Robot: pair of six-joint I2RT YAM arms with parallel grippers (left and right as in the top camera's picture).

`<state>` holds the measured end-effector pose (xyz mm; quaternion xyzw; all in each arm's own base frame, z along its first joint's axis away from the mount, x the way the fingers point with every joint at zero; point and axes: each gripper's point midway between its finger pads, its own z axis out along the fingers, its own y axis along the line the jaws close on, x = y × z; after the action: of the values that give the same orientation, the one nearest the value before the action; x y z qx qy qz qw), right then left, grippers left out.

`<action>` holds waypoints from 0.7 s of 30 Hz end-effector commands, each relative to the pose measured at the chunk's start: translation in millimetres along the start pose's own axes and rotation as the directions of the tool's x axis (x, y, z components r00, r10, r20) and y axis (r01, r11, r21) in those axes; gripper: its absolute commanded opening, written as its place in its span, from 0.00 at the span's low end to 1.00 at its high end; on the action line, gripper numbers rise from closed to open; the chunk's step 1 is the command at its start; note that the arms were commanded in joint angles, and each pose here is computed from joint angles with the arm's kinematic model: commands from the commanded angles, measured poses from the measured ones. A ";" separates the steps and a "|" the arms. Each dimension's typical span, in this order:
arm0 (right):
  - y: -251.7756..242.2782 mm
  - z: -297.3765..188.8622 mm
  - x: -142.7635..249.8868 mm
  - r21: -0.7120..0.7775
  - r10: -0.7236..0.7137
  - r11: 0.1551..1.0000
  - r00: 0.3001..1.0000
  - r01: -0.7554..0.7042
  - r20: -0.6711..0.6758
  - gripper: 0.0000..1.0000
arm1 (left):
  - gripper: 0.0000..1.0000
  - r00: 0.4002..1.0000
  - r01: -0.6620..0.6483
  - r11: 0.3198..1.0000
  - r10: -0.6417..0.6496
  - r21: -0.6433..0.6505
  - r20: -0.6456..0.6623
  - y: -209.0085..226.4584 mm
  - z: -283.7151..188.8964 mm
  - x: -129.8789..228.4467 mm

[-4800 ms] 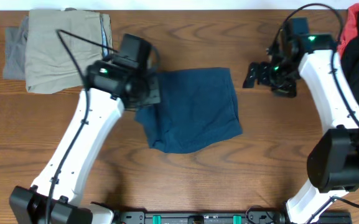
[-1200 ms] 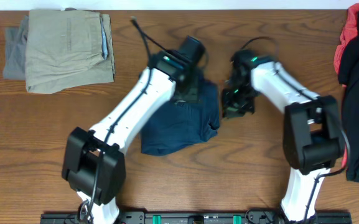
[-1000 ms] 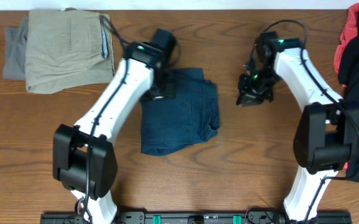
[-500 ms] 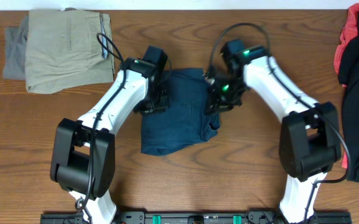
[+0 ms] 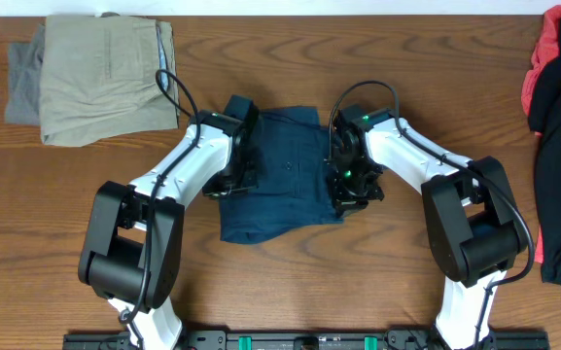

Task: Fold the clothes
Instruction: 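Grasp the folded shorts with the left gripper, withdraw the right gripper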

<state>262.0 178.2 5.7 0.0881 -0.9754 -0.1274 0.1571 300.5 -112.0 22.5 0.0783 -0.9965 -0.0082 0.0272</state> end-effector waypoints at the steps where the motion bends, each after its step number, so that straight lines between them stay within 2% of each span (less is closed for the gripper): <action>1: -12.6 -18.7 -8.4 0.078 0.058 0.995 0.997 -0.063 0.057 0.01 | 0.06 0.999 -0.002 0.999 0.003 -0.041 0.039 13.2 -14.4 -2.7; 5: -12.4 -57.3 -16.3 0.138 0.039 0.989 0.990 -0.058 0.135 0.01 | 0.06 0.992 -0.048 0.999 0.048 -0.005 0.115 10.8 -53.6 -6.9; 6: -13.2 -67.1 -17.6 0.158 0.033 0.986 0.987 -0.058 0.156 0.05 | 0.10 0.988 -0.048 0.999 0.046 0.009 0.144 10.3 -64.0 -7.6; 7: -14.7 -76.4 -19.3 0.180 0.027 0.982 0.984 -0.059 0.179 0.13 | 0.22 0.983 -0.049 0.998 0.043 0.026 0.179 10.0 -75.8 -7.9; 9: -19.3 -93.6 -22.3 0.228 0.014 0.971 0.975 -0.067 0.224 0.63 | 0.71 0.970 -0.054 0.997 0.039 0.055 0.241 9.6 -95.6 -8.8; 10: -21.4 -99.0 -24.0 0.244 0.010 0.967 0.970 -0.071 0.241 0.99 | 0.80 0.963 -0.056 0.996 0.037 0.067 0.266 9.2 -103.0 -9.4; 12: -28.6 -105.3 -28.4 0.281 0.006 0.956 0.963 -0.085 0.271 0.99 | 0.89 0.948 -0.087 0.993 0.057 0.081 0.314 6.6 -112.6 -14.0; 13: -32.3 -107.0 -30.3 0.298 0.005 0.950 0.960 -0.092 0.280 0.99 | 0.97 0.941 -0.107 0.991 0.075 0.081 0.329 5.5 -113.4 -17.3; 16: -44.4 -111.5 -32.1 0.346 0.008 0.931 0.955 -0.115 0.296 0.99 | 0.98 0.942 -0.105 0.990 0.070 0.090 0.328 6.8 -105.0 -26.6; 21: -66.6 -119.9 -34.0 0.339 0.094 0.917 0.940 -0.210 0.329 0.99 | 0.98 0.972 -0.144 0.964 0.095 0.224 0.216 -1.0 -69.7 -37.4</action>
<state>330.4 125.2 85.6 0.0703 -0.9971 0.0286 0.0056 342.2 -105.7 119.0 0.0404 -0.9878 0.0620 -0.1373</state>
